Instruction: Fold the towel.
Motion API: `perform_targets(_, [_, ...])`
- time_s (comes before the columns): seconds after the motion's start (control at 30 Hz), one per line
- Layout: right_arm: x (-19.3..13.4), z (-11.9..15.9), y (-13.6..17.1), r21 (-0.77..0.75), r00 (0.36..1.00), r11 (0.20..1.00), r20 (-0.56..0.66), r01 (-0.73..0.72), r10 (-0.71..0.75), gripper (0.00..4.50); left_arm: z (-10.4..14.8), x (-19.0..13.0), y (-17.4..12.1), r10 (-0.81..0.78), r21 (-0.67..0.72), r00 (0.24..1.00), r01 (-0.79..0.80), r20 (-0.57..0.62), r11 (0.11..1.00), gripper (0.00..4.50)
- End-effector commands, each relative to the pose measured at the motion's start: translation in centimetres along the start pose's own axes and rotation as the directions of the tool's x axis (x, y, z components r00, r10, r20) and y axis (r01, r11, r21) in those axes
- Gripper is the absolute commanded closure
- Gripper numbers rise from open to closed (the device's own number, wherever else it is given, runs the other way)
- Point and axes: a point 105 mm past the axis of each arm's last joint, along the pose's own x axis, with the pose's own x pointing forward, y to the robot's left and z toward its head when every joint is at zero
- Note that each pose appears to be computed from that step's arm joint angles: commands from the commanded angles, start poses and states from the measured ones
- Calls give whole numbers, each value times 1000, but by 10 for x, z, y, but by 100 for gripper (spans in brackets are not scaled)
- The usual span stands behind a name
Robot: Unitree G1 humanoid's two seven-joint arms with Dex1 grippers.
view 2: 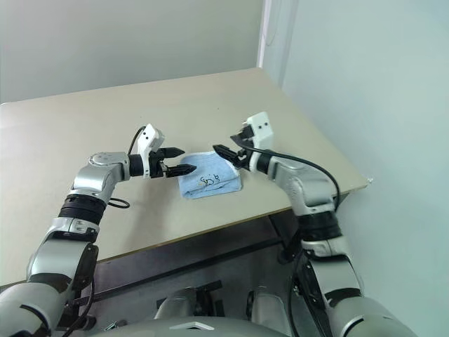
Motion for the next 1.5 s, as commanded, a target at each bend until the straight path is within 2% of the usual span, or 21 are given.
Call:
perform_targets(0.03, [16, -6, -6, -34, 999, 999, -44, 23, -25, 101, 6, 9, -9, -22, 77, 1000, 21, 15, 997, 2])
perform_targets(0.1, [24, -39, -10, -41, 983, 998, -175, 43, -50, 101, -13, 14, -14, -27, 120, 999, 32, -44, 992, 2])
perform_targets(0.17, [26, -68, -19, -108, 953, 990, -281, 87, -114, 101, -23, 17, -15, -23, 123, 998, 31, -67, 992, 2])
perform_targets(0.27, [27, -91, -22, -155, 935, 983, -324, 98, -145, 101, -44, 24, -13, 13, 149, 992, 5, -122, 989, 2])
perform_targets(0.33, [28, -90, -23, -148, 939, 983, -310, 108, -150, 101, -53, 27, -15, 16, 153, 991, 5, -136, 988, 2])
perform_targets(0.43, [27, -77, -24, -151, 957, 983, -255, 106, -142, 101, -44, 31, -18, -15, 113, 997, 23, -79, 993, 2])
perform_targets(0.53, [23, -40, -19, -128, 991, 989, -102, 71, -84, 101, -26, 27, -18, -49, 55, 999, 49, -4, 997, 2])
perform_targets(0.63, [9, -3, -7, -143, 999, 990, 46, -2, 8, 101, -10, 16, -13, -69, 32, 997, 68, 42, 997, 2])
perform_targets(0.73, [-10, 15, 11, -175, 987, 978, 94, -109, 127, 101, 11, 1, -3, -60, -16, 993, 62, 101, 998, 2])
perform_targets(0.87, [-28, 11, 32, -241, 968, 941, 28, -236, 249, 14, 33, -22, 5, -71, -77, 986, 83, 152, 994, 0])
perform_targets(0.9, [-30, 9, 36, -257, 964, 932, 8, -256, 267, 4, 35, -28, 5, -80, -84, 985, 94, 153, 992, 0])
perform_targets(1.0, [-32, -3, 46, -326, 944, 886, -102, -330, 315, 4, 30, -47, 1, -119, -79, 988, 127, 100, 989, 0])
perform_targets(1.1, [-24, -28, 42, -433, 929, 827, -256, -359, 269, 4, 8, -65, -6, -136, -18, 990, 135, -31, 991, 0])
perform_targets(1.2, [-16, -43, 41, -464, 906, 791, -334, -398, 260, 4, -11, -76, -11, -128, 11, 985, 130, -118, 991, 0])
perform_targets(1.37, [-2, -54, 39, -519, 889, 743, -397, -423, 229, 4, -19, -76, -20, -117, -13, 986, 116, -115, 993, 0])
perform_targets(1.5, [14, -50, 30, -585, 912, 721, -378, -370, 161, 4, -28, -73, -24, -97, -23, 987, 95, -131, 995, 0])
